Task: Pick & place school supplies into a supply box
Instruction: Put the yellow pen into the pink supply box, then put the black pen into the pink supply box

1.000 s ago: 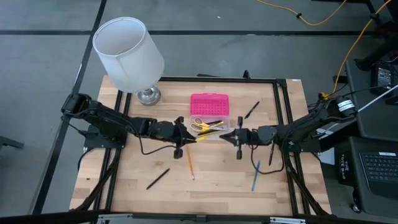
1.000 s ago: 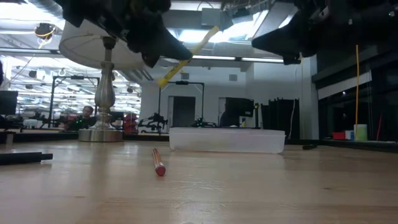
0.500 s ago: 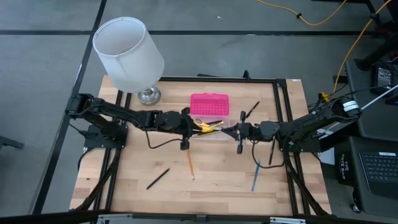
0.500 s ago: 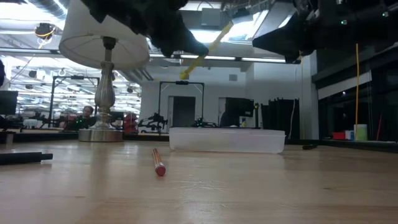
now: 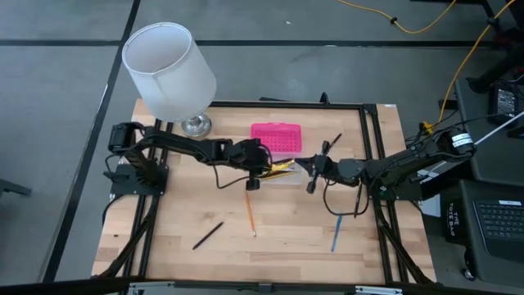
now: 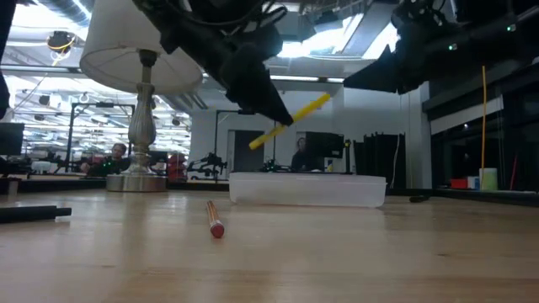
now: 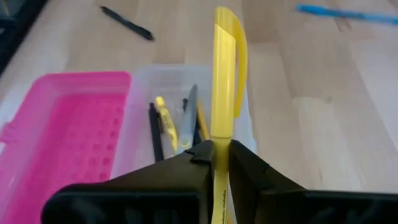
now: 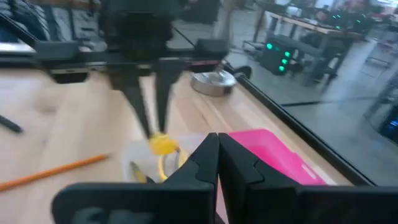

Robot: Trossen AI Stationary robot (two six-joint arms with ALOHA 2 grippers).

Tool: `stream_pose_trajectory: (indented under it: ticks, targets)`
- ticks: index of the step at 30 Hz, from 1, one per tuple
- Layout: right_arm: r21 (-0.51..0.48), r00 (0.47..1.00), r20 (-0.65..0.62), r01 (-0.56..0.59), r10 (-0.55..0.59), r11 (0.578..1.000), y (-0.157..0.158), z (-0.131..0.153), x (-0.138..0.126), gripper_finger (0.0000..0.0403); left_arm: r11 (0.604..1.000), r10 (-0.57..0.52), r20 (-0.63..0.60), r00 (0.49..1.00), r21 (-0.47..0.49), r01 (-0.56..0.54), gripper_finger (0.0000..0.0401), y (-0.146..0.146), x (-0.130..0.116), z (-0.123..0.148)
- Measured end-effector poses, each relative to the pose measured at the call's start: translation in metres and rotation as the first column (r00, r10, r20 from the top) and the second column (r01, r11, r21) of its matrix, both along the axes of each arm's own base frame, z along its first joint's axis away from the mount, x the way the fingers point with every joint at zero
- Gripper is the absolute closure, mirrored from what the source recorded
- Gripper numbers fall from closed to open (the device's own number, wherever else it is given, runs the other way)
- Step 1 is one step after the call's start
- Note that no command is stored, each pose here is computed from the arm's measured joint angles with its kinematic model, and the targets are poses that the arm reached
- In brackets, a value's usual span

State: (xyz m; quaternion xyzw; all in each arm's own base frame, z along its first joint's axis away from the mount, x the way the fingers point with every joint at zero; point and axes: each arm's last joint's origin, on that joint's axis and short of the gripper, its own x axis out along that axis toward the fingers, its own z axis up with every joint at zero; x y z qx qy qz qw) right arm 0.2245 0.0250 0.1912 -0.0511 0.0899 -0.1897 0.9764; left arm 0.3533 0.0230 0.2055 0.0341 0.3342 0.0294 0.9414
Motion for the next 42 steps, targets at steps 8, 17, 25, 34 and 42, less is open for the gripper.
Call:
stream_pose_trajectory:
  ticks: [8, 17, 25, 34, 42]
  targets:
    - [-0.019, 0.999, -0.009, 0.033, -0.033, 0.999, -0.006, 0.000, 0.000, 0.0389, 0.999, -0.050, -0.062, 0.997, -0.023, 0.048, 0.0383, -0.001, 0.016, -0.022]
    - [-0.042, 0.998, -0.002, 0.070, -0.070, 0.997, -0.016, 0.002, 0.001, 0.0389, 0.999, -0.041, -0.126, 0.991, -0.038, 0.037, 0.0379, 0.000, 0.016, -0.033]
    - [-0.093, 0.999, 0.036, 0.021, -0.017, 0.995, -0.016, 0.008, 0.003, 0.0389, 1.000, 0.004, -0.167, 0.986, 0.003, -0.003, 0.0357, 0.001, 0.013, -0.036]
    - [-0.100, 0.999, 0.039, 0.019, -0.015, 0.995, -0.016, 0.008, 0.003, 0.0389, 1.000, 0.005, -0.167, 0.986, 0.004, -0.005, 0.0357, 0.001, 0.013, -0.036]
    - [-0.100, 0.999, 0.039, 0.020, -0.016, 0.995, -0.016, 0.008, 0.003, 0.0389, 1.000, 0.013, -0.166, 0.986, -0.003, -0.014, 0.0341, 0.001, 0.013, -0.036]
